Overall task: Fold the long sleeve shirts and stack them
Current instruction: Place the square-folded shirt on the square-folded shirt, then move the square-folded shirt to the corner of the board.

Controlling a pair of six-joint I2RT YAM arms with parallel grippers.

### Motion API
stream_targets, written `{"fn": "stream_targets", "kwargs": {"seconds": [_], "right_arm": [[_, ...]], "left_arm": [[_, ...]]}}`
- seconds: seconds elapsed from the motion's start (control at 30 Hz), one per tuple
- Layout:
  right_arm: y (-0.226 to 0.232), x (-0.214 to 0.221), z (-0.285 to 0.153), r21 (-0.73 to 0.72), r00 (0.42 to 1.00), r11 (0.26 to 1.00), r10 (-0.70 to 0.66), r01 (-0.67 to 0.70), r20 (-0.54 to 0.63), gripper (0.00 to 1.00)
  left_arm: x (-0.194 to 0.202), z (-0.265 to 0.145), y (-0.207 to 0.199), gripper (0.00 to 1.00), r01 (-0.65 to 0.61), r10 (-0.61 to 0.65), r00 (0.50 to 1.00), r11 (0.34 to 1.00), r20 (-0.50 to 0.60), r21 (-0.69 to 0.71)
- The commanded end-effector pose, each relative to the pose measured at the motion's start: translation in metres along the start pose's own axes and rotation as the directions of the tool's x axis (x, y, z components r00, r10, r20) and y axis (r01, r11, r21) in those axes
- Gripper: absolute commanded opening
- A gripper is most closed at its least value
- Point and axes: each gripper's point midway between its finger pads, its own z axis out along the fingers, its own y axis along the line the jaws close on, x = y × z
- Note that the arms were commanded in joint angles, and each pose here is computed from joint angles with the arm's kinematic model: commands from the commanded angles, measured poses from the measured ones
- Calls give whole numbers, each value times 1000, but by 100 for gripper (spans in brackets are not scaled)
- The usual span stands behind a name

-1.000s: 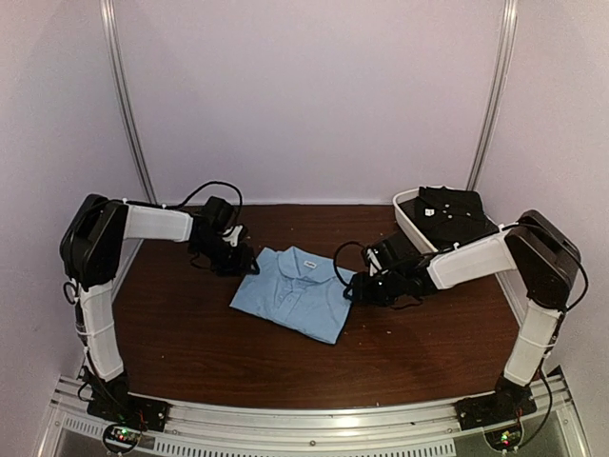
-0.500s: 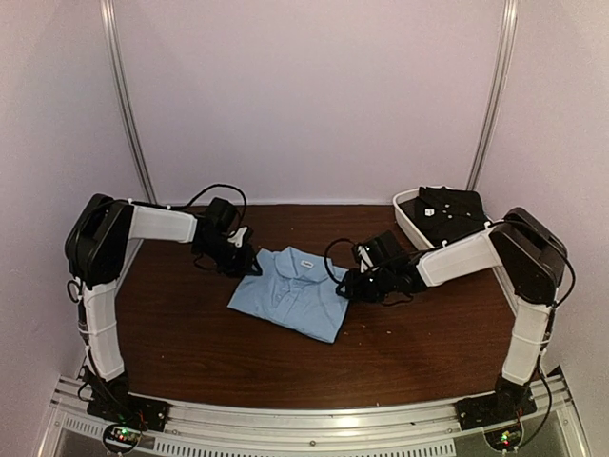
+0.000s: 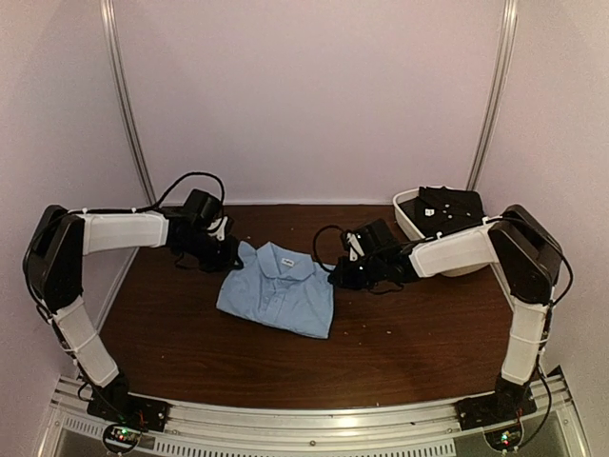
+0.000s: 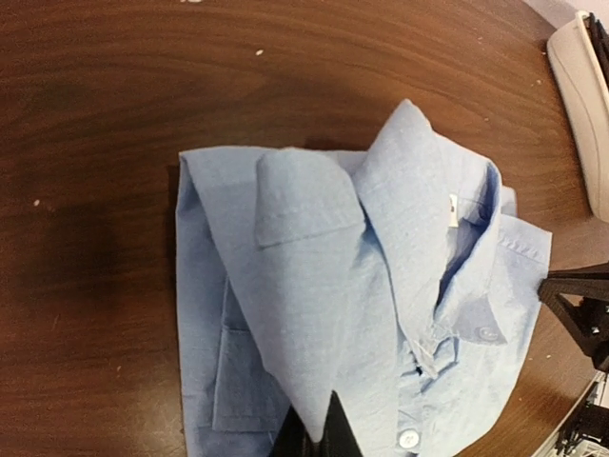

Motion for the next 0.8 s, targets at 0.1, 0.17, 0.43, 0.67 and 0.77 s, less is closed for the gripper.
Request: {"fn": "stream_targets", "kwargs": {"seconds": [0.1, 0.17, 0.43, 0.67, 0.77], "right_arm": [[12, 4, 10, -24, 999, 999, -35, 34, -28, 19], [13, 5, 10, -20, 999, 999, -39, 38, -30, 23], [3, 2, -6, 52, 998, 996, -68, 68, -10, 31], [-3, 4, -11, 83, 997, 993, -83, 83, -10, 31], [-1, 2, -12, 82, 996, 993, -86, 86, -6, 31]], "left_arm": [[23, 11, 47, 4, 36, -38, 999, 992, -14, -122], [24, 17, 51, 18, 27, -31, 999, 991, -29, -134], [11, 13, 73, 38, 21, -23, 1000, 964, -5, -265], [-2, -3, 97, 38, 58, -51, 998, 950, 31, -307], [-9, -7, 93, 38, 51, -41, 998, 951, 39, -305]]}}
